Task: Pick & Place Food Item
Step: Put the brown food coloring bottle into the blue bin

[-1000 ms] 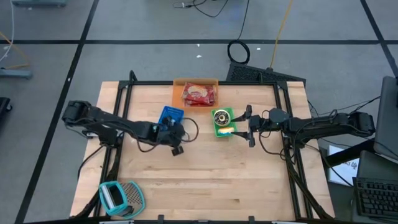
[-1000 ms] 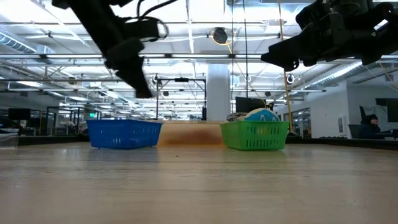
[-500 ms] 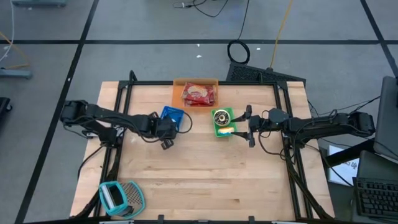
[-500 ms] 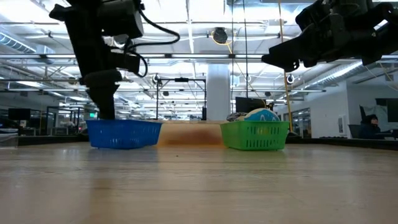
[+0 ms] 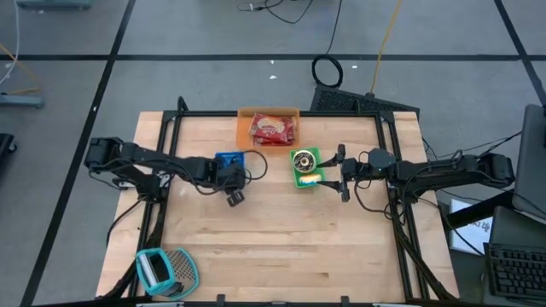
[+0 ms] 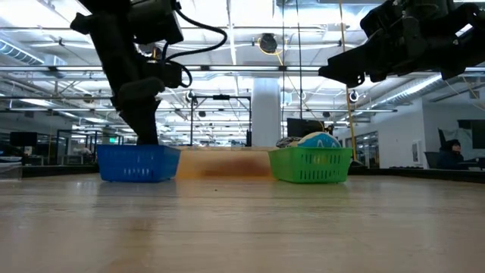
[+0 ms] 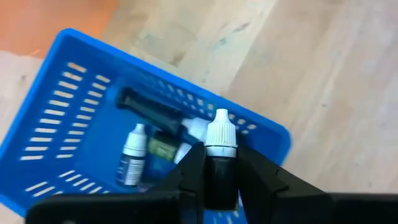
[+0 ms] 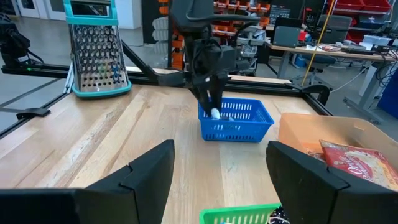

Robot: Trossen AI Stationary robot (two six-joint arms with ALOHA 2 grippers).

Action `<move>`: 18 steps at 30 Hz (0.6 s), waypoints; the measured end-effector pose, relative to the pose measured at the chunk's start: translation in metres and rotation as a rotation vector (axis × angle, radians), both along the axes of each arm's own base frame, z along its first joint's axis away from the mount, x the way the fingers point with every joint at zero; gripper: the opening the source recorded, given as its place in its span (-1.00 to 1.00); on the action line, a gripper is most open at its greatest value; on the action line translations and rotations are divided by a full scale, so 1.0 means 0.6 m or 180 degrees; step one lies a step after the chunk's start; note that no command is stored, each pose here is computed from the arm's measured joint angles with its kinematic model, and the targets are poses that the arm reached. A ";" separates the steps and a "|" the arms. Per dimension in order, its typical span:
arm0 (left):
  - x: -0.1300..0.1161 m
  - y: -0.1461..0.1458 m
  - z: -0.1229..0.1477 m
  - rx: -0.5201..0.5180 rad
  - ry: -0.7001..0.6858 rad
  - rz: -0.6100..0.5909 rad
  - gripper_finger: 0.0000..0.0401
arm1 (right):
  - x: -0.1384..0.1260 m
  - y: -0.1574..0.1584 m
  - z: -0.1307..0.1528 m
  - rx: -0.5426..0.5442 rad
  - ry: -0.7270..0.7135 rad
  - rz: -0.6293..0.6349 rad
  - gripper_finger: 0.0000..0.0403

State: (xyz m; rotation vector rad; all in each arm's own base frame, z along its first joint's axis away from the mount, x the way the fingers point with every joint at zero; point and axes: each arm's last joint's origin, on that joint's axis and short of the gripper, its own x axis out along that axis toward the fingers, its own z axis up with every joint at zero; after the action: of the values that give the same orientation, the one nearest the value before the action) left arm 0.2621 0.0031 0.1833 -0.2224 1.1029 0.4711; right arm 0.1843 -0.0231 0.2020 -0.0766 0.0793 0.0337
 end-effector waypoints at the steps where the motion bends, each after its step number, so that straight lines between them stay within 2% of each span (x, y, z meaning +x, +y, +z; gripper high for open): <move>1: 0.000 0.002 0.000 0.0003 0.0008 0.0016 -0.67 | 0.000 0.000 0.000 0.0001 0.0001 0.0000 0.20; 9: -0.019 0.027 0.008 0.0282 0.0222 0.0183 -0.67 | 0.000 0.000 -0.001 0.0013 0.0015 -0.0001 0.20; 18: -0.024 0.083 0.009 0.0229 0.0267 0.0243 -0.67 | 0.000 0.000 0.001 -0.0024 -0.0027 0.0002 0.20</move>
State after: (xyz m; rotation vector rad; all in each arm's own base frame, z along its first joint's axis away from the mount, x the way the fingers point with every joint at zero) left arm 0.2476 0.0531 0.1887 -0.1832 1.1602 0.5917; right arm 0.1844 -0.0231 0.2027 -0.0845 0.0710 0.0336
